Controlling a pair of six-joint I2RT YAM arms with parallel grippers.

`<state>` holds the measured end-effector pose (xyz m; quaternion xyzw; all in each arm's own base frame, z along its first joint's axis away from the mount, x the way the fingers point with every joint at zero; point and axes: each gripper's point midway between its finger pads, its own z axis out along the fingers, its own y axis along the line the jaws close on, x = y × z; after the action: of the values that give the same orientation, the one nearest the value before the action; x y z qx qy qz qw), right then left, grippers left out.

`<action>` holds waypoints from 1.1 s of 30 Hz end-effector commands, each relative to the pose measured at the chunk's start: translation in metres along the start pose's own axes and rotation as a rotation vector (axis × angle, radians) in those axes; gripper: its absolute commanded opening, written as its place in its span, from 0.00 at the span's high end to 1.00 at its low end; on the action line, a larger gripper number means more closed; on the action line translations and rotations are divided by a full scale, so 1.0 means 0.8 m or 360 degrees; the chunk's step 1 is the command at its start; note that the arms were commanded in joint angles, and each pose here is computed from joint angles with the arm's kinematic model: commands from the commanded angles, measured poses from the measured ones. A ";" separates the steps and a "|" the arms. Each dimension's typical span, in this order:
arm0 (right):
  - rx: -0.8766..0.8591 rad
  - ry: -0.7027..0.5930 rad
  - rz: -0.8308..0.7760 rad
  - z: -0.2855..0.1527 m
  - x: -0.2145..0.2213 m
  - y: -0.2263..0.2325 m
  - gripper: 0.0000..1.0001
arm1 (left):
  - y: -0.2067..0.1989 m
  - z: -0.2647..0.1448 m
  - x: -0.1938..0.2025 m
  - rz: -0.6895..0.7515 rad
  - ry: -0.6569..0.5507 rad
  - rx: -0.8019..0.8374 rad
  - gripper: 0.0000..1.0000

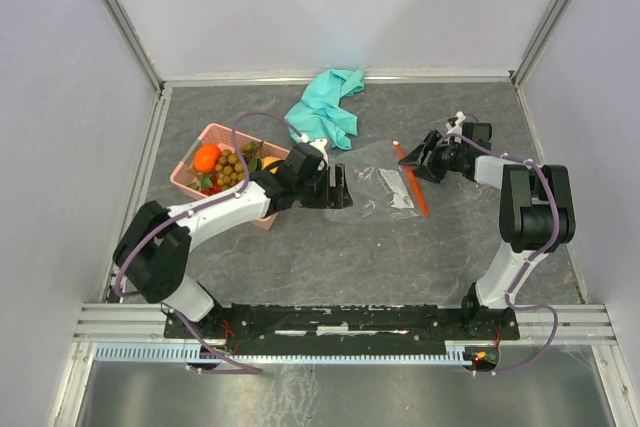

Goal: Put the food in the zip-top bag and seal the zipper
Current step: Pick up the zipper food storage bag at the center of the board.

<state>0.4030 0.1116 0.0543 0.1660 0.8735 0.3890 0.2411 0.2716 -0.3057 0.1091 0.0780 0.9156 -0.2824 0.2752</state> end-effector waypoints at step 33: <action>-0.0565 0.0076 -0.0176 -0.013 0.049 0.086 0.73 | 0.039 0.070 0.034 -0.0016 -0.0004 -0.0093 0.20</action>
<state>0.3706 0.1631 0.0765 0.1003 0.8205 0.5102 0.2375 0.2826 -0.3127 0.0346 0.0835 0.9287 -0.2507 0.2600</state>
